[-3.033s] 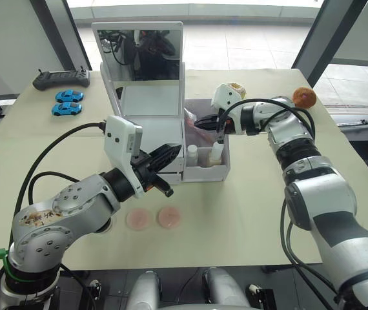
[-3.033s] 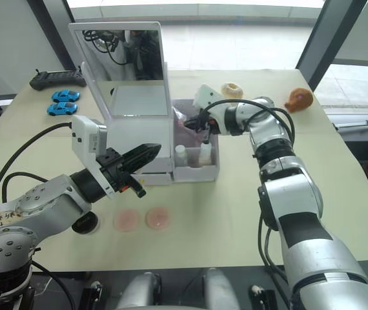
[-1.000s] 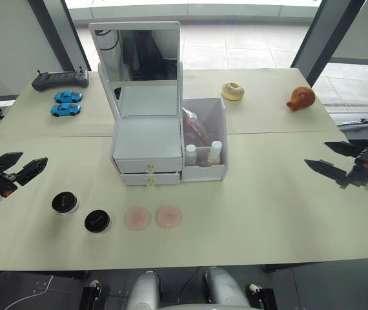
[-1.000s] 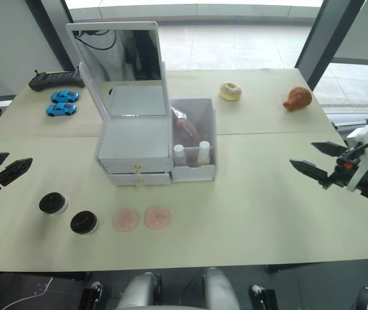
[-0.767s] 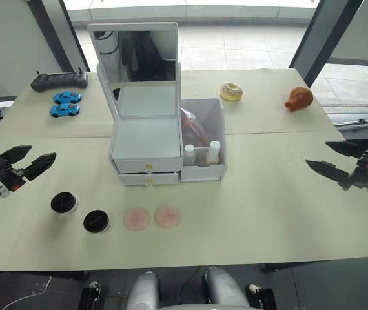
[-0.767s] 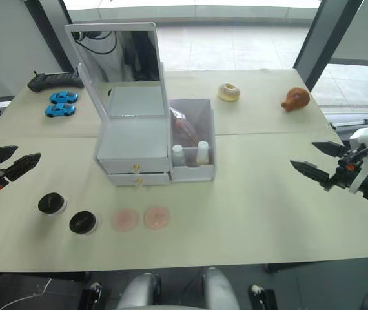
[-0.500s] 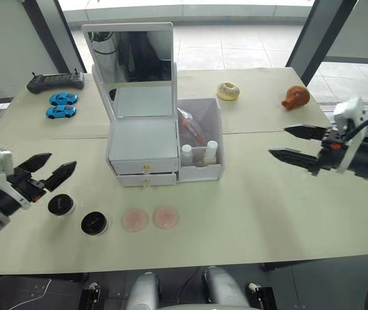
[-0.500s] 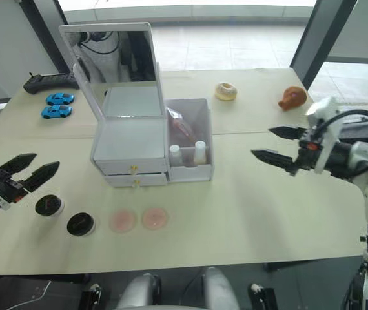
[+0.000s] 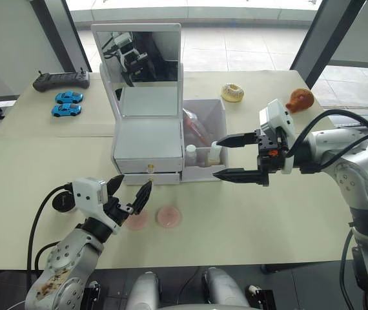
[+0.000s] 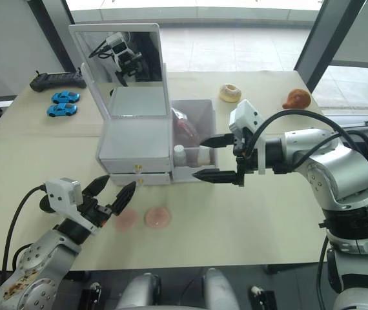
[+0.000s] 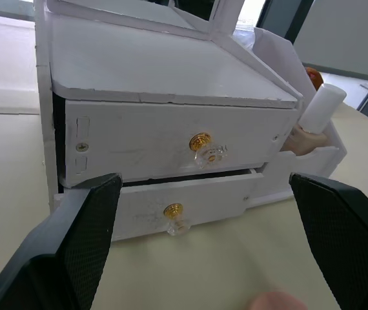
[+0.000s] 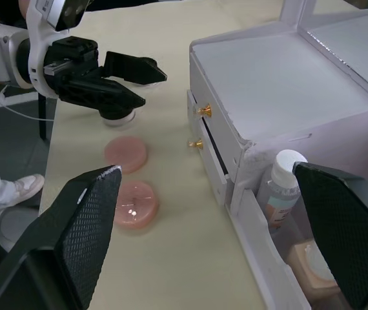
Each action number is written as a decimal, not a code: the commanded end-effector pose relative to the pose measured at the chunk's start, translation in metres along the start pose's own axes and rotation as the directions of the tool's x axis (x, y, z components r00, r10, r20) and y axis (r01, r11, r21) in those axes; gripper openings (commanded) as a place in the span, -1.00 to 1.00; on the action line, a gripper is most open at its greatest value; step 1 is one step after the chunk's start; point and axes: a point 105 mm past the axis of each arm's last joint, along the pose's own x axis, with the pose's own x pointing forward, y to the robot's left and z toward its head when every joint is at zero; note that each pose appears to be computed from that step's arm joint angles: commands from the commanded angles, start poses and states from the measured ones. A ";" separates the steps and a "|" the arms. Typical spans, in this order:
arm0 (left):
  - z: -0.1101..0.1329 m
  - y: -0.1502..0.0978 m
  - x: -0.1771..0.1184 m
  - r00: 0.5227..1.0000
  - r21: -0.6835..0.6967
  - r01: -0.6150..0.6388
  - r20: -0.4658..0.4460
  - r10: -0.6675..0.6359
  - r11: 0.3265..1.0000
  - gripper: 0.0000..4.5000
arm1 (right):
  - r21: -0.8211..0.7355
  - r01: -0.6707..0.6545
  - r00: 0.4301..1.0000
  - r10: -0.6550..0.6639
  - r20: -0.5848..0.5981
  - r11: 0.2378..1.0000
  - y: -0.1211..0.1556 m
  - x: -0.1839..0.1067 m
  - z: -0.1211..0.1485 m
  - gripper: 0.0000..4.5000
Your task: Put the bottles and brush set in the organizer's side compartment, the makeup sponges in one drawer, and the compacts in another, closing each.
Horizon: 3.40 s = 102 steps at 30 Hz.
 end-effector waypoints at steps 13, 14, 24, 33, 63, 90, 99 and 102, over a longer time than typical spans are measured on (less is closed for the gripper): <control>-0.002 -0.024 0.031 0.997 0.019 -0.034 0.071 0.032 0.999 0.76 | -0.113 0.014 0.999 -0.009 0.049 0.993 0.005 0.001 0.023 1.00; -0.002 -0.023 0.032 0.997 0.022 -0.035 0.073 0.034 0.999 0.62 | -0.115 0.018 0.999 -0.012 0.049 0.993 0.005 0.001 0.023 1.00; -0.006 -0.021 0.046 0.995 0.039 -0.045 0.095 0.042 0.998 -0.73 | -0.141 0.078 0.996 -0.071 0.055 0.987 0.003 -0.003 0.025 1.00; 0.003 0.000 0.048 0.989 0.105 -0.094 0.123 0.081 0.990 -0.76 | -0.158 0.124 0.988 -0.108 0.106 0.980 -0.002 -0.002 0.031 1.00; -0.009 -0.004 -0.042 0.997 0.094 -0.074 -0.011 0.076 0.993 -0.76 | -0.113 0.061 0.987 -0.043 0.157 0.992 0.001 0.017 0.023 1.00; 0.004 -0.008 -0.086 0.972 -0.054 0.193 -0.126 -0.198 0.980 0.81 | -0.101 0.028 0.982 -0.008 0.191 0.995 0.003 0.023 0.021 1.00; 0.041 0.097 -0.104 0.978 0.198 0.111 -0.198 -0.071 0.974 0.99 | -0.041 0.048 0.991 -0.042 0.125 0.998 -0.005 -0.006 0.003 1.00; 0.061 0.139 -0.098 0.979 0.267 0.082 -0.200 -0.028 0.960 0.99 | -0.015 0.107 0.992 -0.106 0.075 0.994 -0.008 -0.031 -0.010 1.00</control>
